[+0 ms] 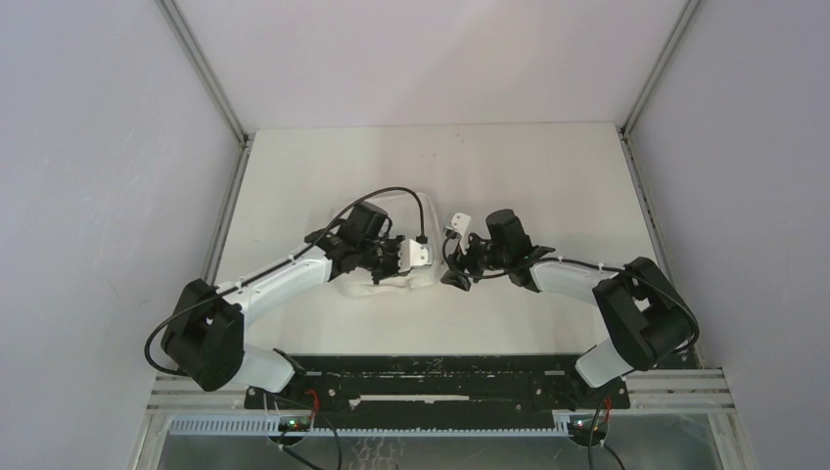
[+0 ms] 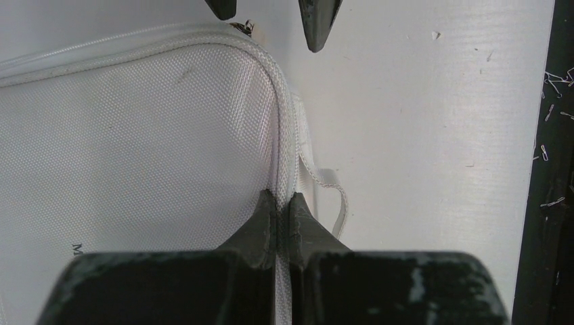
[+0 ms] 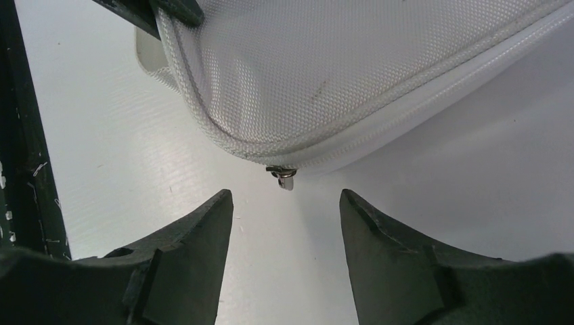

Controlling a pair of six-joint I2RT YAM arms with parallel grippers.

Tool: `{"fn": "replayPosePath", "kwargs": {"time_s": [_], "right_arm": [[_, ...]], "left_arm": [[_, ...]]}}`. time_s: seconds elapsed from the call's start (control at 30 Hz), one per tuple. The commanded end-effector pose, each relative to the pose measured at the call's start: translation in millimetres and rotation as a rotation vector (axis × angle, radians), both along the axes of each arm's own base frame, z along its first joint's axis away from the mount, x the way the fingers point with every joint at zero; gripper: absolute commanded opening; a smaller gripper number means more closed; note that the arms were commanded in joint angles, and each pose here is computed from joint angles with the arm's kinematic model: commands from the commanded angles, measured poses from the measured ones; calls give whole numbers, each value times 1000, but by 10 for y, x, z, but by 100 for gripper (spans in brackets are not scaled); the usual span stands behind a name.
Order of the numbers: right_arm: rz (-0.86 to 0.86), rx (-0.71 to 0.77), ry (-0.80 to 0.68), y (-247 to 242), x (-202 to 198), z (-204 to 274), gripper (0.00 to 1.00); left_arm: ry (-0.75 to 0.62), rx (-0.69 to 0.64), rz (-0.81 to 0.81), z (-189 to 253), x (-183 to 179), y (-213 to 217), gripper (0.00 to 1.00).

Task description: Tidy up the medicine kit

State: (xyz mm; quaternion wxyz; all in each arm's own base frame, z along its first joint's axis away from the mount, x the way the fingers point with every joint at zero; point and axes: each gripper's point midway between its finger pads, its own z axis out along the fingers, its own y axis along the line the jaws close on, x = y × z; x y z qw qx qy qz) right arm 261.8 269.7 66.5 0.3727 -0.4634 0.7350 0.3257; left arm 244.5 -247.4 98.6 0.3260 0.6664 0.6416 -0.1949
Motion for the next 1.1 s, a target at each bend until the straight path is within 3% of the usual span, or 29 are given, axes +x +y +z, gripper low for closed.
{"fn": "replayPosePath", "kwargs": {"time_s": [0.0, 0.2, 0.43, 0.8, 1.07], "right_arm": [[16, 65, -76, 170, 142, 188, 58], [21, 72, -95, 200, 173, 193, 44], [2, 83, -113, 218, 233, 218, 42], [-23, 71, -113, 151, 285, 205, 0], [-184, 2, -54, -96, 526, 237, 0]], "left_arm": [[51, -79, -8, 99, -91, -102, 0], [62, -73, -10, 60, -98, -102, 0], [74, -71, -13, 42, -104, -109, 0], [69, -49, -10, 7, -94, -78, 0], [17, 59, -34, -112, -119, 66, 0]]}}
